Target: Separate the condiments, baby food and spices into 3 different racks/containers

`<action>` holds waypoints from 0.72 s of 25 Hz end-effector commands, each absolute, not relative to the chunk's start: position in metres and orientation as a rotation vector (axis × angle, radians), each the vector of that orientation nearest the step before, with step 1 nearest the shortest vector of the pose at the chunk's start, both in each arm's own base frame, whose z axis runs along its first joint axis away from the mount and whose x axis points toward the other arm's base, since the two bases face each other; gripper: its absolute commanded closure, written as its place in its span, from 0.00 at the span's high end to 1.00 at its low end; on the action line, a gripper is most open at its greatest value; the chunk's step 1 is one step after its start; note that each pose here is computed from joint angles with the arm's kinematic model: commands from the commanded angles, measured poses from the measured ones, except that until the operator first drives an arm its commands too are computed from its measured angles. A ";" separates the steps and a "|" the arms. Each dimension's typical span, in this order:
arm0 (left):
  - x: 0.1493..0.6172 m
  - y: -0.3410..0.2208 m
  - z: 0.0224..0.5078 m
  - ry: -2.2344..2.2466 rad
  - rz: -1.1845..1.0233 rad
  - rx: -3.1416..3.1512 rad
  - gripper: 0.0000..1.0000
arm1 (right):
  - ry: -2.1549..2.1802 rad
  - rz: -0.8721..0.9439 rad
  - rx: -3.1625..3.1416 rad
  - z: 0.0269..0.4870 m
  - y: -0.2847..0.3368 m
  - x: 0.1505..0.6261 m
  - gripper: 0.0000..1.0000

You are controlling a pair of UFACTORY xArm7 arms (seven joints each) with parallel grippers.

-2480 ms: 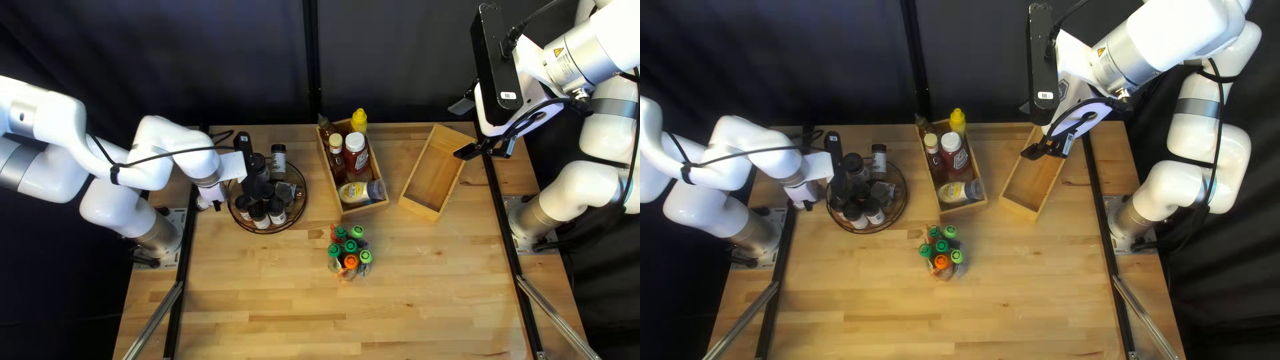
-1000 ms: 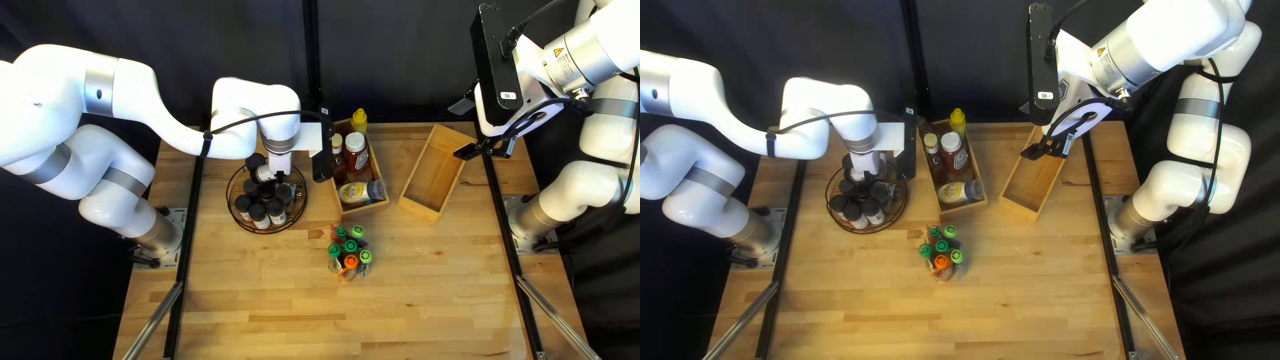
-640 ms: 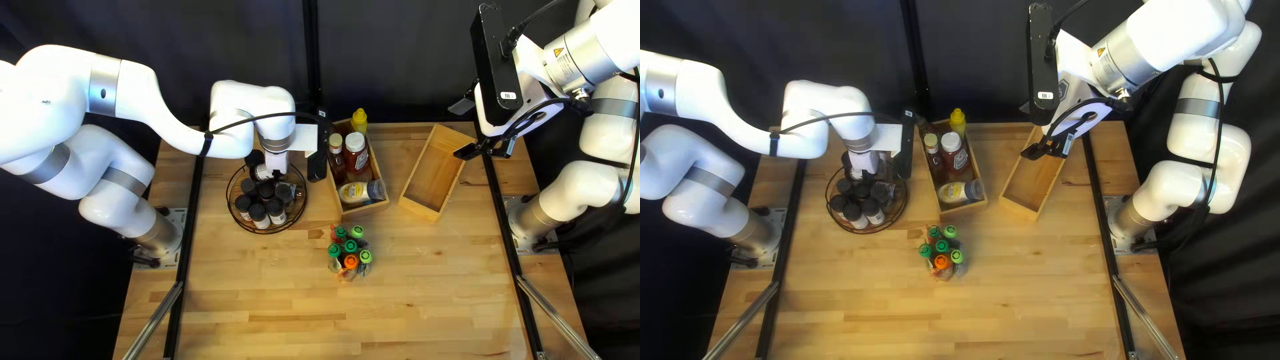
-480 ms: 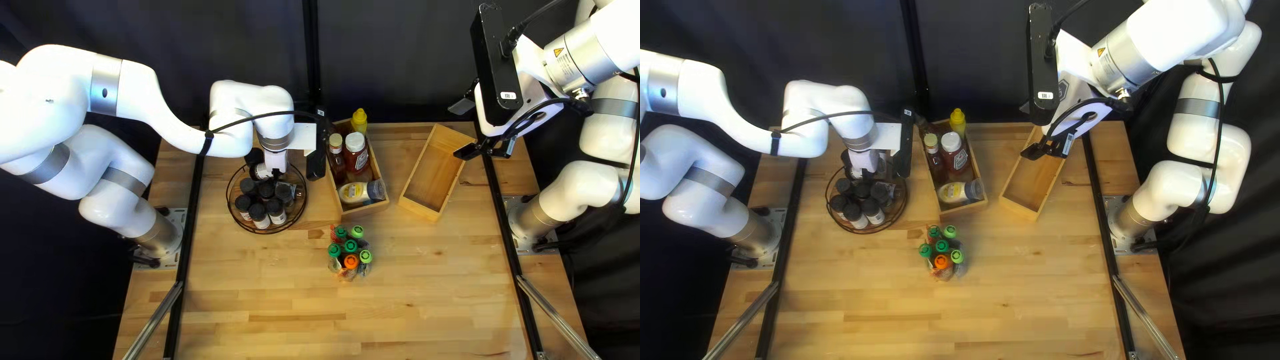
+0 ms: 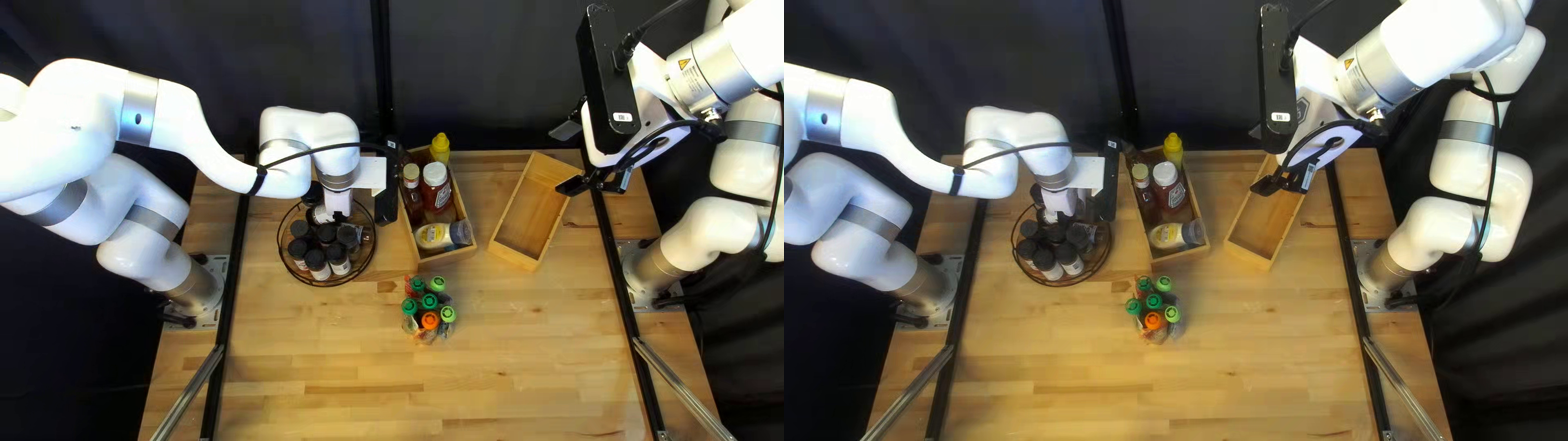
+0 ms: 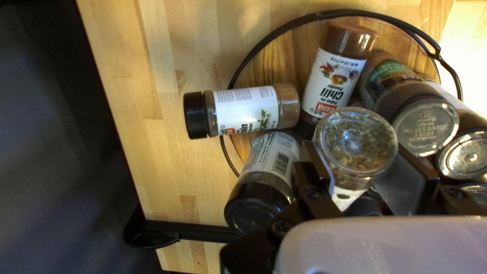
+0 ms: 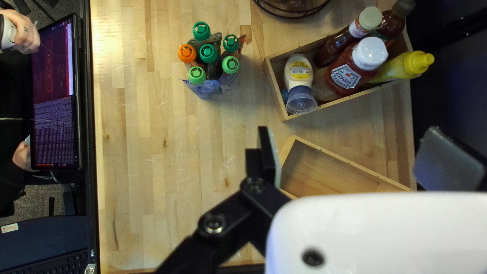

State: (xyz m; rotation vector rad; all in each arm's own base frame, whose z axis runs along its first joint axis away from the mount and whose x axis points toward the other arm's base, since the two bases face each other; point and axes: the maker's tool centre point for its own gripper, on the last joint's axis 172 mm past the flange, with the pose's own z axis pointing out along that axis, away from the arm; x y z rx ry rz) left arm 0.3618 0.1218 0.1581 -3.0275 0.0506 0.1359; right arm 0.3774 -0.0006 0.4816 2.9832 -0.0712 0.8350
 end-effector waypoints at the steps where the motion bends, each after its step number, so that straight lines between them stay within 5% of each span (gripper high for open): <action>1: 0.361 0.122 0.154 0.048 0.134 -3.034 0.34 | -0.071 0.835 2.983 0.482 -0.001 0.377 1.00; 2: 0.361 0.122 0.153 0.047 0.133 -3.036 0.35 | -0.071 0.835 2.983 0.482 -0.001 0.377 1.00; 4: 0.361 0.122 0.152 0.047 0.131 -3.040 0.58 | -0.071 0.835 2.983 0.482 -0.001 0.377 1.00; 9: 0.361 0.121 0.151 0.048 0.131 -3.045 0.77 | -0.071 0.835 2.983 0.482 -0.001 0.377 1.00; 18: 0.364 0.115 0.156 0.065 0.129 -3.045 0.81 | -0.071 0.835 2.983 0.482 -0.001 0.377 1.00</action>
